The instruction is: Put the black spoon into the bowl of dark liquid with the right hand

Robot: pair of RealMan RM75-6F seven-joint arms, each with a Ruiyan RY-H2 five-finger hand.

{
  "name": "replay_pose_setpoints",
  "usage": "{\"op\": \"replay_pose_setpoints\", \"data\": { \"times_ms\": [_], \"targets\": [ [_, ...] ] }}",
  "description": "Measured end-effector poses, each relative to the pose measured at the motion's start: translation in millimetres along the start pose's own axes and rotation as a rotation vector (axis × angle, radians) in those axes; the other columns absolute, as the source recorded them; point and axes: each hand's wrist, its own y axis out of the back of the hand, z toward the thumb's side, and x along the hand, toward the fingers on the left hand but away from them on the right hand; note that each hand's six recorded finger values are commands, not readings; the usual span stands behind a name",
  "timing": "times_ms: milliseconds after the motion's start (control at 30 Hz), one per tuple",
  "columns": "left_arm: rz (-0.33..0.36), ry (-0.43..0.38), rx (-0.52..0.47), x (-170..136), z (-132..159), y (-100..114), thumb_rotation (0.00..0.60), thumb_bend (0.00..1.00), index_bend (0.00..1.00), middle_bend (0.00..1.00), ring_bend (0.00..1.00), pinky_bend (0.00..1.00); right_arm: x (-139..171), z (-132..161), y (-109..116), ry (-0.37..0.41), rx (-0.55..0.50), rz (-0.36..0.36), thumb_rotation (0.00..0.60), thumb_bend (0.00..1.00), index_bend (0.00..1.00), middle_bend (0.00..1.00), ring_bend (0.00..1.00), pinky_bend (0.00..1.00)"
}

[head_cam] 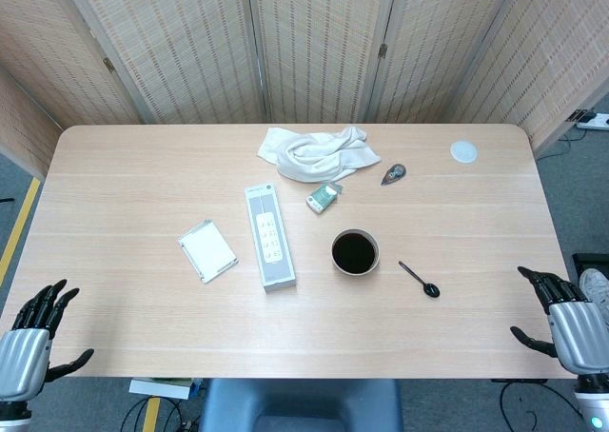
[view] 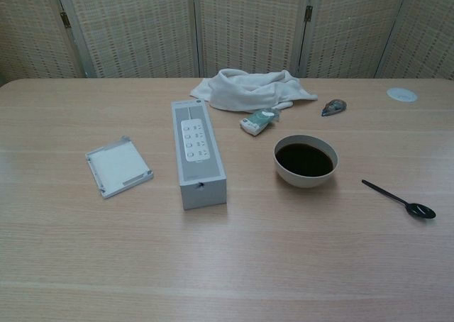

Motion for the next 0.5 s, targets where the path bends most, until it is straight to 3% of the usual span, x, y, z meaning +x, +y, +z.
{"op": "replay_pose_setpoints", "data": {
  "times_ms": [167, 333, 433, 500],
  "targets": [
    [-0.007, -0.003, 0.001, 1, 1, -2, 0.6, 0.17, 0.15, 0.07, 0.09, 0.16, 0, 0, -1, -0.003, 0.001, 0.007, 0.6, 0.04, 0.15, 0.29, 0.29, 0.29],
    [-0.004, 0.0, -0.003, 1, 1, -2, 0.6, 0.17, 0.15, 0.07, 0.09, 0.16, -4, 3, -4, 0.0, 0.013, 0.033, 0.6, 0.04, 0.15, 0.33, 0.41, 0.31],
    [-0.005, 0.004, -0.004, 2, 0, -2, 0.6, 0.17, 0.15, 0.07, 0.09, 0.16, -10, 6, -7, 0.003, 0.019, 0.049, 0.6, 0.07, 0.15, 0.41, 0.54, 0.42],
    [-0.007, 0.002, -0.004, 2, 1, -3, 0.6, 0.17, 0.15, 0.07, 0.09, 0.16, -17, 8, -12, 0.006, 0.028, 0.074, 0.6, 0.16, 0.15, 0.53, 0.68, 0.59]
  ]
}}
